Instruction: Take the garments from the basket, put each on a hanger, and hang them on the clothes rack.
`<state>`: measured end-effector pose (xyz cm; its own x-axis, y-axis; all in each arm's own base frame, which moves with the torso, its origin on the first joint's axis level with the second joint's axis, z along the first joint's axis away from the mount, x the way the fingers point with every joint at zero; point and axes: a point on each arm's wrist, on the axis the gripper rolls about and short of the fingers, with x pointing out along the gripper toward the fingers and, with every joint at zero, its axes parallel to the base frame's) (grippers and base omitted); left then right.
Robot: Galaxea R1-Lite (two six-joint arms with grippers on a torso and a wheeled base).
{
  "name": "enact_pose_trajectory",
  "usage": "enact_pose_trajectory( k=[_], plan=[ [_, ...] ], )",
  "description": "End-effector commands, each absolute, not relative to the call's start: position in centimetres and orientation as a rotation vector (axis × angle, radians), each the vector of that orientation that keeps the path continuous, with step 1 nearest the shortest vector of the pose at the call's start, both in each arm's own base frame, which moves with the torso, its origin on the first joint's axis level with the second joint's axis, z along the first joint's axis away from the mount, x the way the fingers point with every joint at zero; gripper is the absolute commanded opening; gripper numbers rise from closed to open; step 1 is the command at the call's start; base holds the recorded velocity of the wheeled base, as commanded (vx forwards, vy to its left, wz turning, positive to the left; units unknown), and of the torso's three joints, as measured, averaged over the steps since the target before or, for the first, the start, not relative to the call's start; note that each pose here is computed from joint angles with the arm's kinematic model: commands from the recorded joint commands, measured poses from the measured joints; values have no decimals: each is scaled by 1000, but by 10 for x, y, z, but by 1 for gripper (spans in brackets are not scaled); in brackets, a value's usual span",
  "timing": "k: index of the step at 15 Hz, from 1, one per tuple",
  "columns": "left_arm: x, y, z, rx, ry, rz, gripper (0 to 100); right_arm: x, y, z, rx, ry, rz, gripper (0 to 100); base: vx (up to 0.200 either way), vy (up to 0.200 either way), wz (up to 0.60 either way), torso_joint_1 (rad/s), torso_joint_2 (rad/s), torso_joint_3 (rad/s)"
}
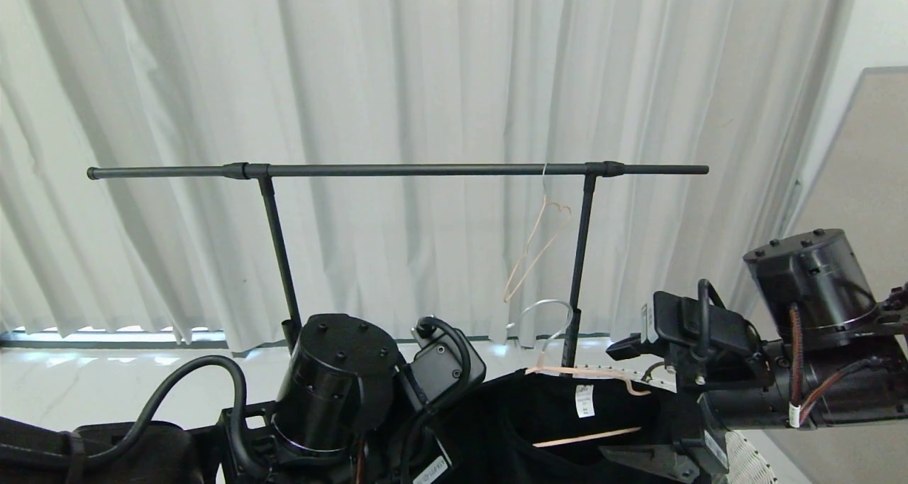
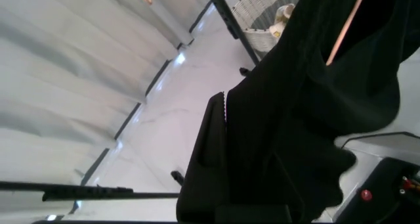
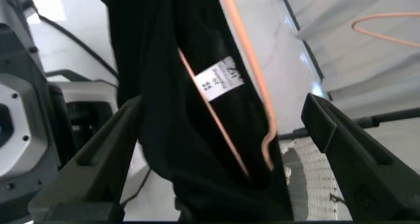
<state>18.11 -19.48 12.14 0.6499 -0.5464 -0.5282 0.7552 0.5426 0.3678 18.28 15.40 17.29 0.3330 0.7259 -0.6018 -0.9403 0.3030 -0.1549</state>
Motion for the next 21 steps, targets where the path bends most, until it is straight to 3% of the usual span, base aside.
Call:
enact_pose_trajectory(
  k=[1,15,16,21],
  plan=[
    [178,-194,124,608,363,-812,0,192,162,165,-542,502,1160,100,0,0,0,0,0,0],
    [168,-202,126,615,341,-860,0,196,163,148,-564,615,1147,100,0,0,0,0,0,0],
    [168,-202,127,613,340,-859,0,196,163,148,-564,617,1147,0,0,0,0,0,0,0],
    [169,-203,127,608,330,-859,0,197,163,147,-569,615,1131,0,0,0,0,0,0,0]
  ],
)
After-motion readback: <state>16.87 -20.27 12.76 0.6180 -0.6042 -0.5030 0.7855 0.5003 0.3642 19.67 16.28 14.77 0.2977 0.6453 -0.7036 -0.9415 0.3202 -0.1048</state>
